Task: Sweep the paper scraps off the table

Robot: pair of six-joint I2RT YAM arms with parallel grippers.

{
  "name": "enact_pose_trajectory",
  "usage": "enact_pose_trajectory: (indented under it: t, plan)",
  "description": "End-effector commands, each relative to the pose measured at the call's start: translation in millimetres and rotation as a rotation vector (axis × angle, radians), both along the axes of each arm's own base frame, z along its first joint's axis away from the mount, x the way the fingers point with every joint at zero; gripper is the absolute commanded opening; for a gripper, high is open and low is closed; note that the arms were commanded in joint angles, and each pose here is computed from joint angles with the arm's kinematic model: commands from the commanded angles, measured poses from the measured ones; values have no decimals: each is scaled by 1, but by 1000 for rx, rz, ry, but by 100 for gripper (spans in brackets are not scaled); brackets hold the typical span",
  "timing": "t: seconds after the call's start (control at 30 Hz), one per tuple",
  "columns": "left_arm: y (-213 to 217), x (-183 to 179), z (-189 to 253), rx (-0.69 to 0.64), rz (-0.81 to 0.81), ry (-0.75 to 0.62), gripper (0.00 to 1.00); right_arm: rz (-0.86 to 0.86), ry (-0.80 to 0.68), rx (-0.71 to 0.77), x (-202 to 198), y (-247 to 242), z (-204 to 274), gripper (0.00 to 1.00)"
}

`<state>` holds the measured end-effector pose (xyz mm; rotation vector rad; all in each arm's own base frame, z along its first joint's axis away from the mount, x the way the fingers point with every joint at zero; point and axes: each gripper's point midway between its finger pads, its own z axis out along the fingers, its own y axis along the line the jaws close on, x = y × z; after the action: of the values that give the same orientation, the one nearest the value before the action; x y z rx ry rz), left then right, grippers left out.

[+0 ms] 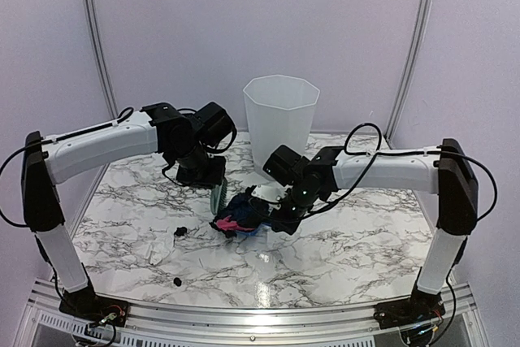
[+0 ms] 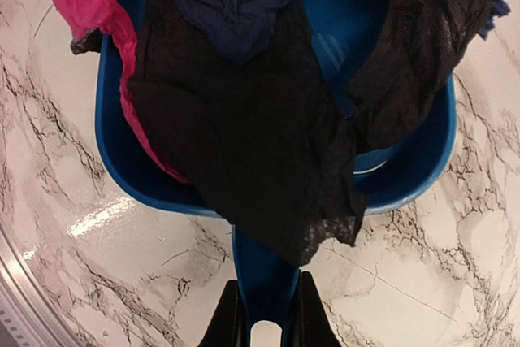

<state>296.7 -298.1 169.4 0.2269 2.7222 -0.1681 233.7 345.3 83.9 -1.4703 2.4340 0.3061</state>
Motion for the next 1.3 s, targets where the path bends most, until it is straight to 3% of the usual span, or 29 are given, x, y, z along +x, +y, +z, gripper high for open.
enact_pose_trajectory:
  t: [0.0, 0.73, 1.27]
  plan:
    - [14, -6, 19, -2, 42, -47, 0, -24, -12, 79, -1, 10, 18, 0]
    - [66, -18, 45, -10, 212, -167, 0, -81, -4, 105, -2, 8, 44, 0]
    - [134, -27, 74, -14, 359, -280, 0, -131, -71, 186, 12, 20, 112, 0]
